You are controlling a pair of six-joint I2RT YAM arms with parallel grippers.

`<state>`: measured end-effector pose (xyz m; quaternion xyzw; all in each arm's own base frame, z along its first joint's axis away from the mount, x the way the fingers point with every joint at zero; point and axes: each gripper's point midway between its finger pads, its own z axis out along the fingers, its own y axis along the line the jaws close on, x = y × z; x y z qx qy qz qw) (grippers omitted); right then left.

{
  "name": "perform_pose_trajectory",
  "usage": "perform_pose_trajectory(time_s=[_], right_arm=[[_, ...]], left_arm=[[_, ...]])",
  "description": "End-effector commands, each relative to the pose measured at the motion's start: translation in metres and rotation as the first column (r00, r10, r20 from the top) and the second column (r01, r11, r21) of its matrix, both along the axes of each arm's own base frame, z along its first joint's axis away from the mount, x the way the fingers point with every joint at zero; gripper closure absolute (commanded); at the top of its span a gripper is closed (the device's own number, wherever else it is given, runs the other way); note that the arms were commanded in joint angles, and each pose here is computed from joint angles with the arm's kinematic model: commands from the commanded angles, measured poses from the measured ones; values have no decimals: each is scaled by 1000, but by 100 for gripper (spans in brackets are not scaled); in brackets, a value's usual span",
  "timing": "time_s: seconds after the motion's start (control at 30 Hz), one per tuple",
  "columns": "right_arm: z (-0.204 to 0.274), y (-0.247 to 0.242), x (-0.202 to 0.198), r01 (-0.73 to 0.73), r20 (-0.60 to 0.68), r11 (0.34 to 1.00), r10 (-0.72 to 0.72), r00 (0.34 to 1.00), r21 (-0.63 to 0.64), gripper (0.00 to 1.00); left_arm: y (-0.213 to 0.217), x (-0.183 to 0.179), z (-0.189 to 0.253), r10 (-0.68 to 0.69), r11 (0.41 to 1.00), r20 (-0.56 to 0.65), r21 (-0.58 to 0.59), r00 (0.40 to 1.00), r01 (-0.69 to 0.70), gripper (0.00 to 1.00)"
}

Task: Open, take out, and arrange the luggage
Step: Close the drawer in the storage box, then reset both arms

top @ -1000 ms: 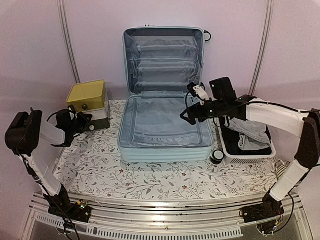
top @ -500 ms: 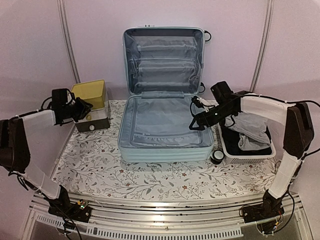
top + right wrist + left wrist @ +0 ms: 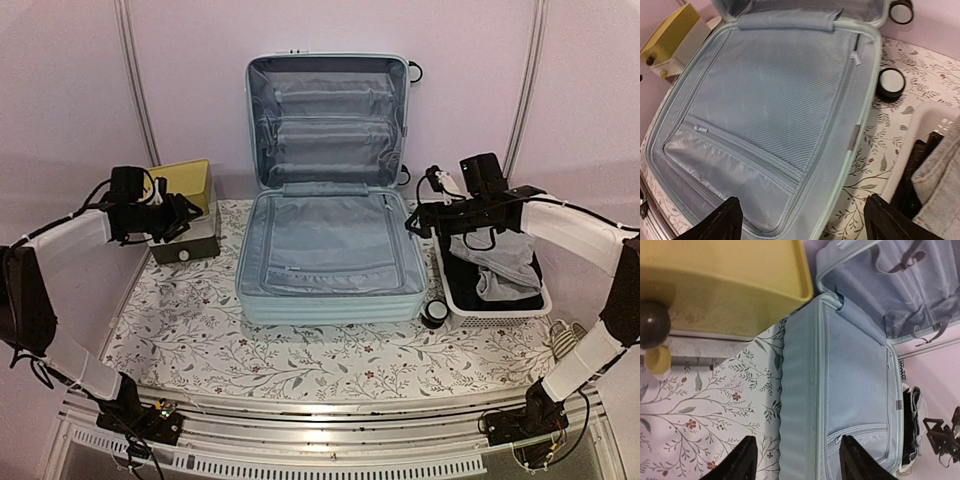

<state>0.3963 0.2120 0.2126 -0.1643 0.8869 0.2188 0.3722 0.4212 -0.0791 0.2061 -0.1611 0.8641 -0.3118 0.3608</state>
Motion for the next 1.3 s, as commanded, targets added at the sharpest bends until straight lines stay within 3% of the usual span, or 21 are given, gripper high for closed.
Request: perform_pose_trajectory(time_s=[0.0,0.17,0.33,0.47,0.6,0.73,0.87,1.03,1.17,1.27], right_arm=[[39,-34,19,179,175,980,-192,966,85,13],[34,-73,12,330,226,942,-336,914,66,11],[14,-120,-26,460,108,878,-474,874,131,10],[-5,-136,-64,531,3,838,-535,845,124,10],[1,-131,-89,531,-64,818,-532,845,222,10],[28,-135,-91,531,-12,799,-551,835,281,10],[20,-145,-78,599,-12,758,-618,786,257,9],[12,-144,-67,529,144,808,-573,806,259,9],[15,-156,-87,524,229,798,-592,772,298,9],[19,-159,-108,525,198,762,-621,758,380,10]], left_arm=[[-7,-7,44,-65,996,196,71,978,52,39],[-13,-23,64,-83,993,343,110,936,48,28],[-18,-51,36,-87,986,278,164,957,42,26],[-7,-74,31,-27,985,303,172,953,-27,26],[1,-88,35,8,983,344,171,939,-71,26],[0,-91,36,7,983,367,171,930,-74,26],[1,-89,15,1,971,386,219,923,-93,26],[-3,-100,3,-4,967,478,224,878,-118,26],[-6,-110,21,-29,971,563,210,826,-110,26],[-6,-117,36,-6,980,617,159,787,-116,26]])
